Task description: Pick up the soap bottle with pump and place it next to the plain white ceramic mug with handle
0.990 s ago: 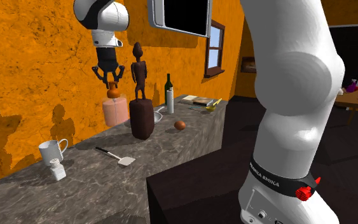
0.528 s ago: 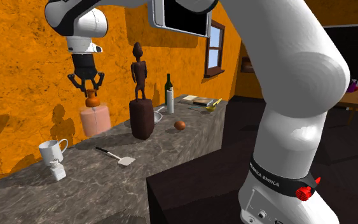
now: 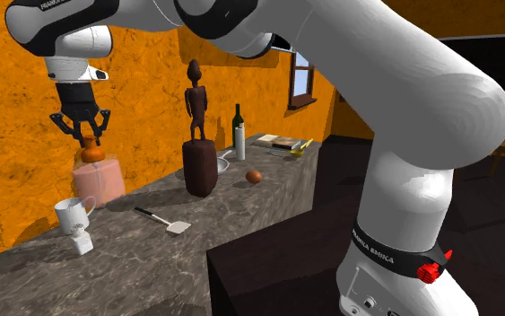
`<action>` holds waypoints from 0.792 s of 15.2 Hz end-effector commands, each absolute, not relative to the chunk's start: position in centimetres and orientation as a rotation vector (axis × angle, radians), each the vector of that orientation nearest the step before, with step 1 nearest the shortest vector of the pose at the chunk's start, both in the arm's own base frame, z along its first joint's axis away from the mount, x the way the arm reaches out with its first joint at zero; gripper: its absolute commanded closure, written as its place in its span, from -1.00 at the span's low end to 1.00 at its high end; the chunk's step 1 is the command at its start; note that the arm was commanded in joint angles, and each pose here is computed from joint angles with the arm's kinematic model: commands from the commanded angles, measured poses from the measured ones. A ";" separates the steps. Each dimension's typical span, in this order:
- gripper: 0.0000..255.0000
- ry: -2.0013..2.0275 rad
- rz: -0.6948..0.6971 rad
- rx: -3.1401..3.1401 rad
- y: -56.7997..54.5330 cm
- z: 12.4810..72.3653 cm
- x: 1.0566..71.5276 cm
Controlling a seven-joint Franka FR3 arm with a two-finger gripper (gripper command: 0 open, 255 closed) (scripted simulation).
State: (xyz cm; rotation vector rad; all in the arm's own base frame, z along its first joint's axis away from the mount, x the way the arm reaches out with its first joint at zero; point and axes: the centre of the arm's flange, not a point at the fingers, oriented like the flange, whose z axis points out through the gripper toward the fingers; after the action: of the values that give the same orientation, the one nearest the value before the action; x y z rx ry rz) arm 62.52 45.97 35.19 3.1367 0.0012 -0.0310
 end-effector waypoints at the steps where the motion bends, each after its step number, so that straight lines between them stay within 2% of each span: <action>1: 1.00 -0.001 -0.031 3.137 46.8 34.3 62.3; 12: 1.00 -0.001 -0.031 3.137 46.8 28.5 62.3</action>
State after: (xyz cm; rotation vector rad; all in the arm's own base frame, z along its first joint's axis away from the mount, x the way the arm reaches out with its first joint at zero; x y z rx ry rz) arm 62.40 46.82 29.01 3.1361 -0.0003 -0.0321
